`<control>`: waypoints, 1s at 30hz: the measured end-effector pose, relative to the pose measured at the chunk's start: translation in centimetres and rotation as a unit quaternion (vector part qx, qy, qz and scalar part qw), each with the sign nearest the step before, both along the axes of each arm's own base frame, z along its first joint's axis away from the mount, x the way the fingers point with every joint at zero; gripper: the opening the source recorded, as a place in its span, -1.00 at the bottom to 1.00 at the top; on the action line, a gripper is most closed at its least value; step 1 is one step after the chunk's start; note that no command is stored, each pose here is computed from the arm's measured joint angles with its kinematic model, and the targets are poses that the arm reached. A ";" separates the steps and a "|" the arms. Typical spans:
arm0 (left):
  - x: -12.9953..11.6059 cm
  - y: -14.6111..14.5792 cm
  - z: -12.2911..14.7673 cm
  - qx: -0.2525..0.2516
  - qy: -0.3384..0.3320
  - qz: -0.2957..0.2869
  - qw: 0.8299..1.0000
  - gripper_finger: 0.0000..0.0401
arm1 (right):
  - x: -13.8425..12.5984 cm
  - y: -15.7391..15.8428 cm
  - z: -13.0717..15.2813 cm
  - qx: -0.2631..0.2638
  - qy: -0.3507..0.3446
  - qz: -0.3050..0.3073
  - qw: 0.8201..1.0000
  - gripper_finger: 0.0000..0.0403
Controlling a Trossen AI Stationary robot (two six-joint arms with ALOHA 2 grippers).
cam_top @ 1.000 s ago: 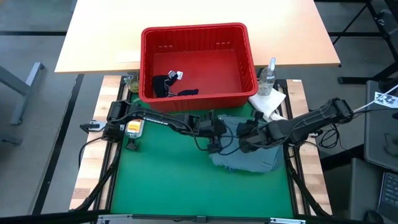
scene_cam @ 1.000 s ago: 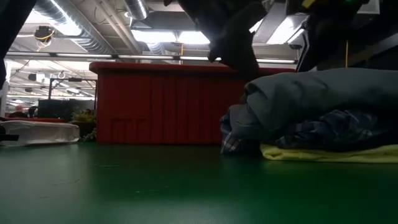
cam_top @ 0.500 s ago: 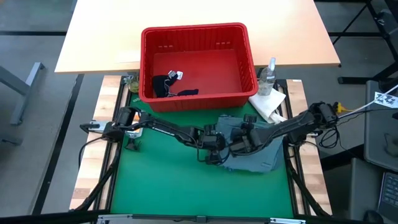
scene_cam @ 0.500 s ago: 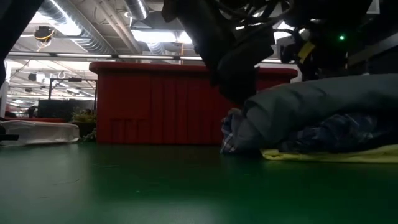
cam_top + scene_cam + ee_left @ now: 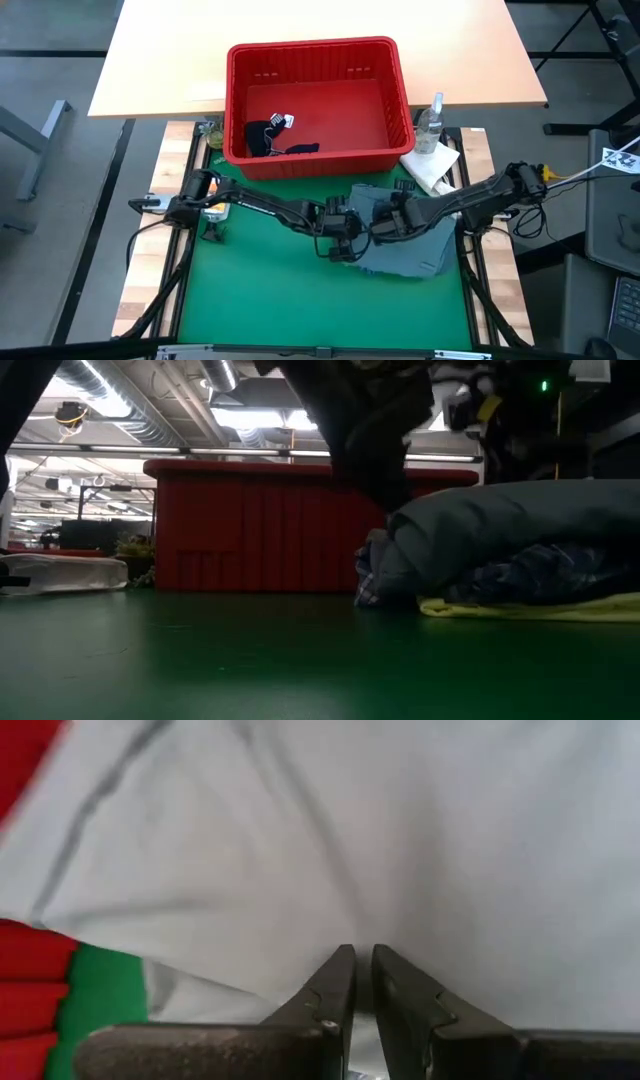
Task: Fold Laundry from Bin
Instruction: Fold the blue pants on top of the blue shirt
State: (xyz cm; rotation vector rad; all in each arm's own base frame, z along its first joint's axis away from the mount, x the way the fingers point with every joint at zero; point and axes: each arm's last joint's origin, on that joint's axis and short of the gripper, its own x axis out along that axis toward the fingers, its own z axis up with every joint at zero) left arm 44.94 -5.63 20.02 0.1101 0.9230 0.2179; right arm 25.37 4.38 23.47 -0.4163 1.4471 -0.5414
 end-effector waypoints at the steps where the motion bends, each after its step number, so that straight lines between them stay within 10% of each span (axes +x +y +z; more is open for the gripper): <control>1: -0.1 0.1 0.4 0.000 -0.005 0.001 1.000 -0.83 | 0.0 0.0 0.7 0.000 0.002 0.000 1.000 -0.57; 14: 0.4 2.3 3.4 0.010 -0.082 -0.006 0.997 -0.83 | -5.4 3.8 7.0 -0.016 -0.091 0.042 0.995 -0.56; 30: 2.6 7.7 0.4 -0.009 -0.112 0.037 0.993 -0.83 | -12.3 2.9 -2.1 -0.002 -0.088 -0.141 0.986 -0.56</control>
